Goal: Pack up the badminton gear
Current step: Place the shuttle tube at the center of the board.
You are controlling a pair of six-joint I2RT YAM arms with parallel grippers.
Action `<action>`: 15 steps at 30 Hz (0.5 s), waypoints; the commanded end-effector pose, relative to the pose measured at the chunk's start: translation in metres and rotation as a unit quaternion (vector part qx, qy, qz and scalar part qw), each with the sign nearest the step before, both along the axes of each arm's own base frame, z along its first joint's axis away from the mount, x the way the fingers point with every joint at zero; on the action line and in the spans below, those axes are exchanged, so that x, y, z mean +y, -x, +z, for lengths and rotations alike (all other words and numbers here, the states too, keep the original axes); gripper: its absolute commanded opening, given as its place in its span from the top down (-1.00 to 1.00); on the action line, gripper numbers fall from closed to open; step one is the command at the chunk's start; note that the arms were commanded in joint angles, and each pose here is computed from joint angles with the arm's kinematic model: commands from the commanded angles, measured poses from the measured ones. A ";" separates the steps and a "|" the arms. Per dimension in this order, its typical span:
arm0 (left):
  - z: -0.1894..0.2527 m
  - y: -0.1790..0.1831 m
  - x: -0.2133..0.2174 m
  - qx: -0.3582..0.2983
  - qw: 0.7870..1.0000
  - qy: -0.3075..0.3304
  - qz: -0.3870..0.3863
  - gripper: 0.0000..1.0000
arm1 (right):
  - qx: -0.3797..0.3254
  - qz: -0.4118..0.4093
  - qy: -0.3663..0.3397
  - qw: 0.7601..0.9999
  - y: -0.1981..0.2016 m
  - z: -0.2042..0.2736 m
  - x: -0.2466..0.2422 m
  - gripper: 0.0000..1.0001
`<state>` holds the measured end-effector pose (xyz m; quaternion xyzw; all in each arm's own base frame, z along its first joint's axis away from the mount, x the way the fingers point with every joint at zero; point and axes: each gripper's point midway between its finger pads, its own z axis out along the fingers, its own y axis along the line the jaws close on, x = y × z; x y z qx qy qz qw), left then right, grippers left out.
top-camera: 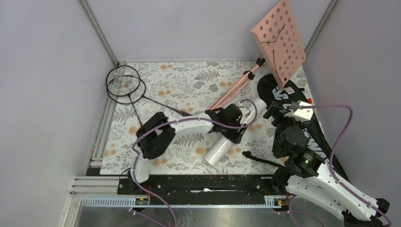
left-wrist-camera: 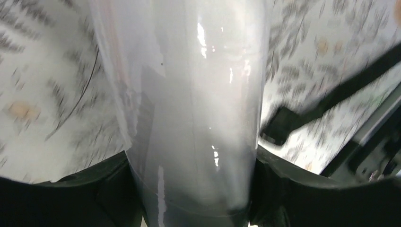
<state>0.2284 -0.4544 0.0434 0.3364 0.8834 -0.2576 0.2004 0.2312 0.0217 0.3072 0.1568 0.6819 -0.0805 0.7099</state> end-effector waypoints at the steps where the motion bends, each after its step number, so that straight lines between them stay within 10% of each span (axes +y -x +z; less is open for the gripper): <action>1: 0.088 -0.014 0.015 -0.143 0.987 0.065 -0.040 -0.21 | -0.012 -0.024 -0.007 1.000 -0.002 0.008 -0.005 -0.99; 8: 0.153 -0.062 0.101 -0.345 0.934 -0.025 -0.091 -0.20 | -0.022 -0.027 -0.002 0.999 -0.003 0.011 -0.005 -0.99; 15: 0.162 -0.186 0.182 -0.420 0.900 -0.092 -0.071 -0.29 | -0.029 0.015 0.036 0.999 -0.012 0.012 0.010 -0.99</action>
